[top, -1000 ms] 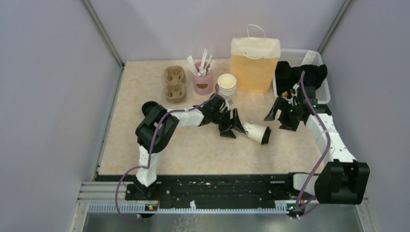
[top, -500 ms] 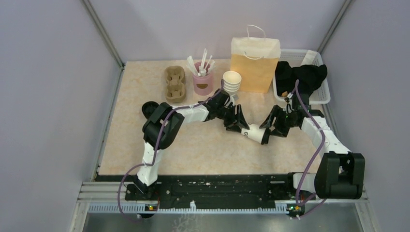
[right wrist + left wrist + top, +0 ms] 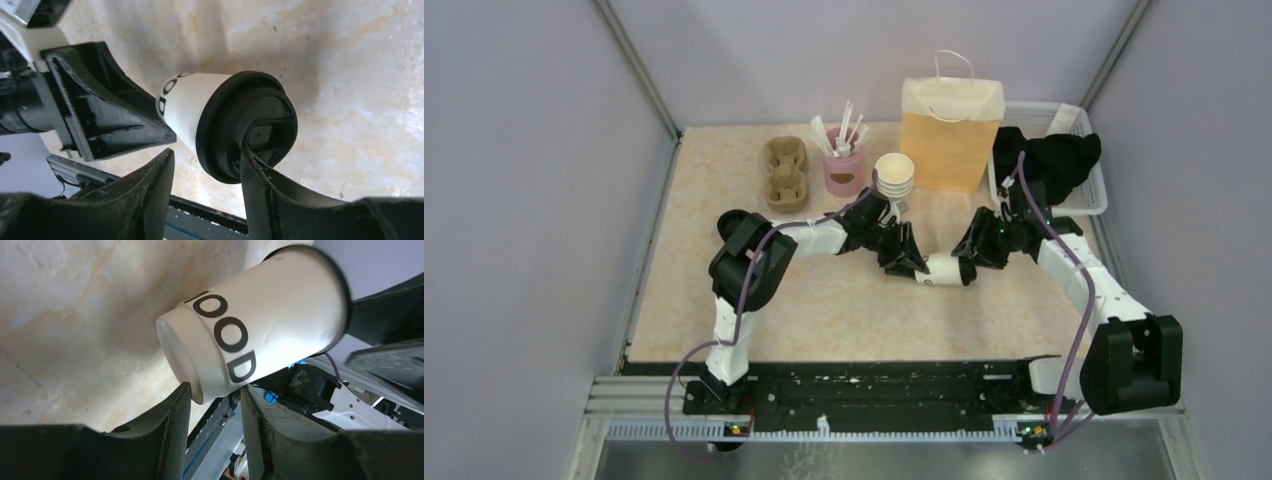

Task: Pack the takeout coffee

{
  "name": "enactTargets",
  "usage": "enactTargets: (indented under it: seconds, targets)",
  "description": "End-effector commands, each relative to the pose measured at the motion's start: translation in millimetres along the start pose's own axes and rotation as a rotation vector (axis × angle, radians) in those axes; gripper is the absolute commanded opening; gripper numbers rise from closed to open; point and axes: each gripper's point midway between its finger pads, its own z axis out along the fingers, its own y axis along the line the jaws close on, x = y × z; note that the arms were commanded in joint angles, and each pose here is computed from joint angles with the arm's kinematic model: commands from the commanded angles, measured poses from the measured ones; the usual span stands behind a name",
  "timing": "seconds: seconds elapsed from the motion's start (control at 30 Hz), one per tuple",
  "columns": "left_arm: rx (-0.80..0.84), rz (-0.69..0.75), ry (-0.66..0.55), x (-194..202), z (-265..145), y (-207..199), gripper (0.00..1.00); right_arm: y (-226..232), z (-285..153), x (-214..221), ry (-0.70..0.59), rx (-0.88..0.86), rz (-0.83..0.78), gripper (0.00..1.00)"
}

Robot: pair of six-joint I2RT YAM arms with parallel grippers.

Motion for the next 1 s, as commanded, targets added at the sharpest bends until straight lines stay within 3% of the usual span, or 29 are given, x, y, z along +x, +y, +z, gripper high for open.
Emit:
enactTargets:
  seconds: [0.0, 0.4, 0.53, 0.6, 0.73, 0.87, 0.97]
  targets:
    - [-0.054, -0.005, -0.037, 9.6, 0.5, 11.3, 0.48, 64.7, -19.0, -5.7, -0.031, -0.167, -0.051, 0.50]
    - [-0.079, -0.025, -0.062, 15.6, -8.8, 19.5, 0.56, 80.1, -4.8, 9.4, 0.002, -0.143, -0.123, 0.56]
    - [-0.097, 0.043, -0.092, 19.6, -26.7, 11.0, 0.64, 67.3, -15.2, -12.2, -0.065, -0.057, -0.153, 0.83]
    - [-0.119, 0.076, -0.091, 25.4, -36.3, 10.5, 0.69, 56.5, -17.0, -19.7, -0.062, -0.051, -0.136, 0.92]
    - [-0.122, 0.127, -0.102, 37.1, -55.8, 2.3, 0.82, 35.0, -9.6, -21.1, 0.007, -0.095, 0.147, 0.99]
    - [-0.139, 0.175, -0.118, 45.9, -76.0, -7.6, 0.91, 41.2, -0.6, -18.4, -0.024, -0.075, 0.427, 0.99]
    - [-0.156, 0.211, -0.132, 51.3, -90.8, -14.0, 0.95, 43.6, 7.6, -16.9, -0.082, -0.013, 0.539, 0.99]
